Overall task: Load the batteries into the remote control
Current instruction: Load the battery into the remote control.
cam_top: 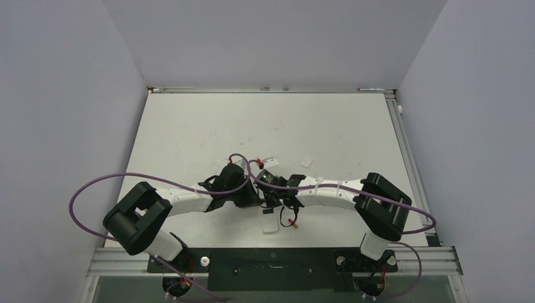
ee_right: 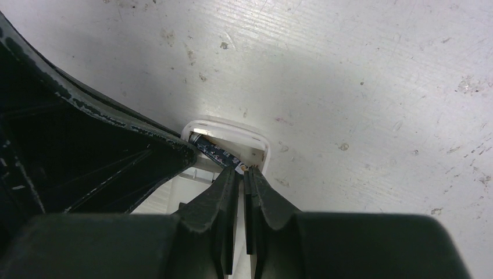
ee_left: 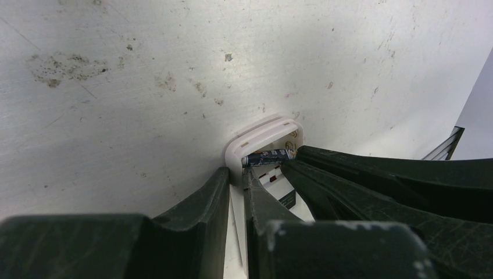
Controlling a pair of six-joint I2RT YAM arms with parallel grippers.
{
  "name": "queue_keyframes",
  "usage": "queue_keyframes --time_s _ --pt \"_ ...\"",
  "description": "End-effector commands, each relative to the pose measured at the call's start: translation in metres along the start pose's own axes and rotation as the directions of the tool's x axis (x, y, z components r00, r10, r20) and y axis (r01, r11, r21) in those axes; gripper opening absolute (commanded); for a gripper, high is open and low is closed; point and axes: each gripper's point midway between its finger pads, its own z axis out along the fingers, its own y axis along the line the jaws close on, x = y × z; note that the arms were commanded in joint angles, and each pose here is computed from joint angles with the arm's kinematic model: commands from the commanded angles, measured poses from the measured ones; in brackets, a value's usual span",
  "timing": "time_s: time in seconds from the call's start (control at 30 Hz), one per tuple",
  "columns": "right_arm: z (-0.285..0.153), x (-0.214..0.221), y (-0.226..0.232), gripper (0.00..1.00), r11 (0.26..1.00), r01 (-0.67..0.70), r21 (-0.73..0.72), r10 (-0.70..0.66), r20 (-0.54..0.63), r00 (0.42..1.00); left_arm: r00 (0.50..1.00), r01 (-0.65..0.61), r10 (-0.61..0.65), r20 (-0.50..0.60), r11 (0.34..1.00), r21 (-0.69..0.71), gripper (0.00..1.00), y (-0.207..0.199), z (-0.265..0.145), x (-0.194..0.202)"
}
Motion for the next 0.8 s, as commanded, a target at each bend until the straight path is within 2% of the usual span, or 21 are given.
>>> queue_keyframes --time_s 0.0,0.77 --pt "0.003 -0.038 0.057 0.09 0.975 -0.058 -0.214 0.079 0.09 0.993 0.998 -0.063 0.063 -0.009 0.996 -0.058 0.0 0.012 0.011 0.009" --pt "0.003 -0.055 0.056 0.09 0.976 -0.058 -0.208 0.082 0.109 0.991 0.997 -0.081 0.081 -0.011 0.994 -0.066 0.0 0.01 0.011 0.01"
